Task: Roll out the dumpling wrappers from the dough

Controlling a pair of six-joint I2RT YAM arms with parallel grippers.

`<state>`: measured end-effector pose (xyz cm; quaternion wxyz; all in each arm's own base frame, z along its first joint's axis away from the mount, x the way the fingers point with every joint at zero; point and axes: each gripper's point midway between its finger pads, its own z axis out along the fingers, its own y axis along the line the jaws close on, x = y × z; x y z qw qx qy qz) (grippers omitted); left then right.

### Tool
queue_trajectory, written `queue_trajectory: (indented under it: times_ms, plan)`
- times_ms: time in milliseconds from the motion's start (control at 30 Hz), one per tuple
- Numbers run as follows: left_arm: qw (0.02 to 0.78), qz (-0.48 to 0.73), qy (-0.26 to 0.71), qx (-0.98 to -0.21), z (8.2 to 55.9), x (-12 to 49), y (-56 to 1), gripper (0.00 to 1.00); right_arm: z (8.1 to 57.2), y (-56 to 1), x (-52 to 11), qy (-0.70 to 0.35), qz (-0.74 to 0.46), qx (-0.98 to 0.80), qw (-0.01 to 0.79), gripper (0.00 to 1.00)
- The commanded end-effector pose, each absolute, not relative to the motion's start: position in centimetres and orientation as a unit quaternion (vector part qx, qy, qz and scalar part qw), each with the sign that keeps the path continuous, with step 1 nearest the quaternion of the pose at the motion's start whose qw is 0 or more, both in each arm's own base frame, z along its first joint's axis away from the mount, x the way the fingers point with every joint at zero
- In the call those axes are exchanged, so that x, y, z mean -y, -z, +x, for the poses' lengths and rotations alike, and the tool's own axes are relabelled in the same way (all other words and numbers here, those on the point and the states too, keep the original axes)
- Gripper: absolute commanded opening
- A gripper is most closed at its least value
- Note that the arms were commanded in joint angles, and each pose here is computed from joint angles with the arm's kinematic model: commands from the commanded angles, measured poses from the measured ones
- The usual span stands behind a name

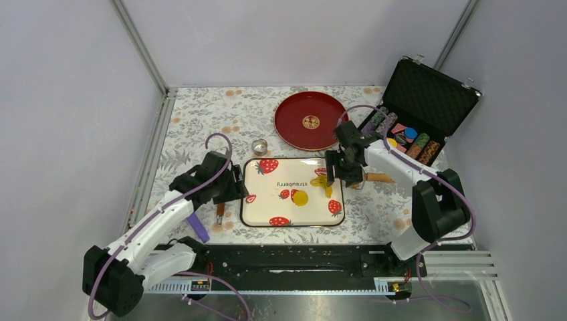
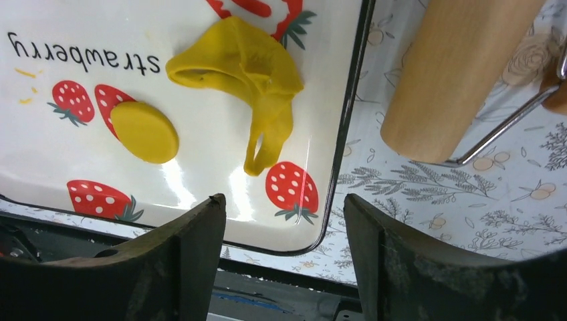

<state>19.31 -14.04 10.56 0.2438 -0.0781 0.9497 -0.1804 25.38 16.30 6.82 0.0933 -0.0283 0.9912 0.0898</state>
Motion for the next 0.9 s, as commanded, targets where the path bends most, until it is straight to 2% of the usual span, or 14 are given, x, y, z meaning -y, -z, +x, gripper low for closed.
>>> queue_trajectory:
  times_ms: [0, 200, 500, 733, 867]
  plan:
    - [0.248, -0.107, 0.064, -0.961, 20.3, 9.9, -10.4, 0.61, 24.2, -7.3, -16.1, -0.126, -0.008, -0.988, 0.092, 0.73]
    - [0.209, -0.130, 0.007, -0.969, 21.3, 7.7, -8.8, 0.67, 22.9, -6.6, -15.4, -0.161, 0.021, -0.984, 0.080, 0.75]
    - [0.128, -0.159, -0.022, -0.979, 22.2, 5.8, -4.8, 0.64, 22.6, -6.8, -14.8, -0.187, 0.040, -0.979, 0.078, 0.76]
    - [0.083, -0.148, -0.005, -0.985, 21.9, 6.7, -2.0, 0.50, 23.1, -7.6, -14.9, -0.206, 0.049, -0.974, 0.083, 0.77]
    - [0.064, -0.150, 0.010, -0.986, 21.5, 7.4, -1.0, 0.32, 23.3, -7.9, -15.2, -0.213, 0.051, -0.972, 0.082, 0.77]
